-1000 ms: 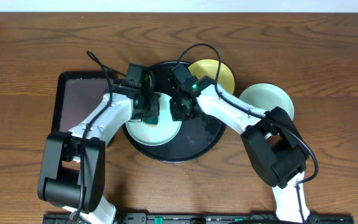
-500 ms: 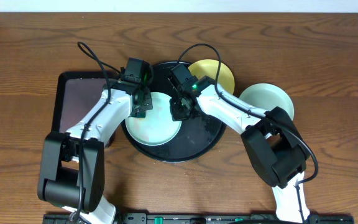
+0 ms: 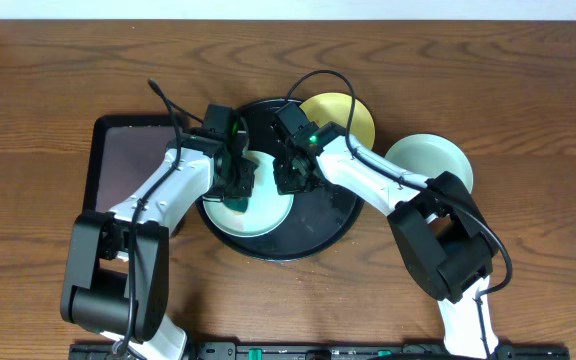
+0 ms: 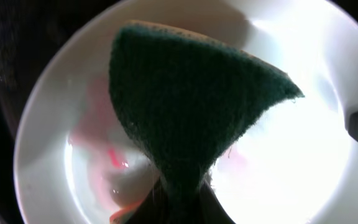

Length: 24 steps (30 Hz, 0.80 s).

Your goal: Clean dirty plates on tray and stack at the side

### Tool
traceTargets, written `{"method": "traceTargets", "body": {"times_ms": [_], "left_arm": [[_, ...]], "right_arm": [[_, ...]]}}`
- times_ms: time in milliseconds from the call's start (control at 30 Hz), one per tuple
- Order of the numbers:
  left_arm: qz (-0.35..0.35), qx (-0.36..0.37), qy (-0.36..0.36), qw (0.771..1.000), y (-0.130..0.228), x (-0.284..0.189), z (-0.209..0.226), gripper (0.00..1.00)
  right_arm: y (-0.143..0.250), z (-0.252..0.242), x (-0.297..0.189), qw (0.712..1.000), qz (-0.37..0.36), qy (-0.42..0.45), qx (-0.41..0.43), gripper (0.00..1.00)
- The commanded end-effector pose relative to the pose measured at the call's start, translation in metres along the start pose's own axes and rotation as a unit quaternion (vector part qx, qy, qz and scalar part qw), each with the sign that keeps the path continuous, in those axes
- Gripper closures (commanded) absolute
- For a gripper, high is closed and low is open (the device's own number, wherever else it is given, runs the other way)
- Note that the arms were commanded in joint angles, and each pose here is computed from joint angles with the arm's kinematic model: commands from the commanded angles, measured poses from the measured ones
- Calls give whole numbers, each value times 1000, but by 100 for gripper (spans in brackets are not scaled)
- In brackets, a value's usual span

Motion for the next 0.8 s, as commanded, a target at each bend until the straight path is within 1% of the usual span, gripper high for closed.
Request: {"method": "traceTargets", "body": {"times_ms": [0,100,167,267,367,467,567,633,667,767], "left_arm": [[-10,-12,-70,997,-3,0,20,93],[-34,-68,-182,980,-8,-7,46,93],[-50,-70,-217,972,-13,-10,54,93],[-78,-72,-219,970,-23,-12,55,93],[-88,-72,-215,970,-27,-12,54,93],[-78,-66,-185,977,-24,-9,47,93],[-59,-50,-125,989,-19,-4,34,93],[-42,-37,-65,996,-14,-1,20,92],[-25,-20,-14,999,-8,1,8,93],[-12,11,47,999,-3,1,-6,93]], "right_arm": [[-1,2,3,1000,4,-5,-7,99],[-1,2,3,1000,4,-5,-7,99],[-1,2,3,1000,4,-5,-7,99],[-1,2,3,1000,4,-5,-7,99],[-1,2,3,1000,4,-5,-7,99],[-1,2,3,1000,4,-5,-7,99],[-1,2,3,1000,4,-5,-7,99],[-1,2,3,1000,4,-5,-8,99],[-1,2,3,1000,4,-5,-8,99],[-1,2,3,1000,4,-5,-7,99]]}}
Point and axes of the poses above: each gripper's point midway between its finger pads, its own x axis out along the fingers, its own z axis along the line the jaws close on, y = z × x, the point moved 6 cm from there along -x, back along the fingers, and after that the axes turned 10 degrees about x, right-handed, at the moved point
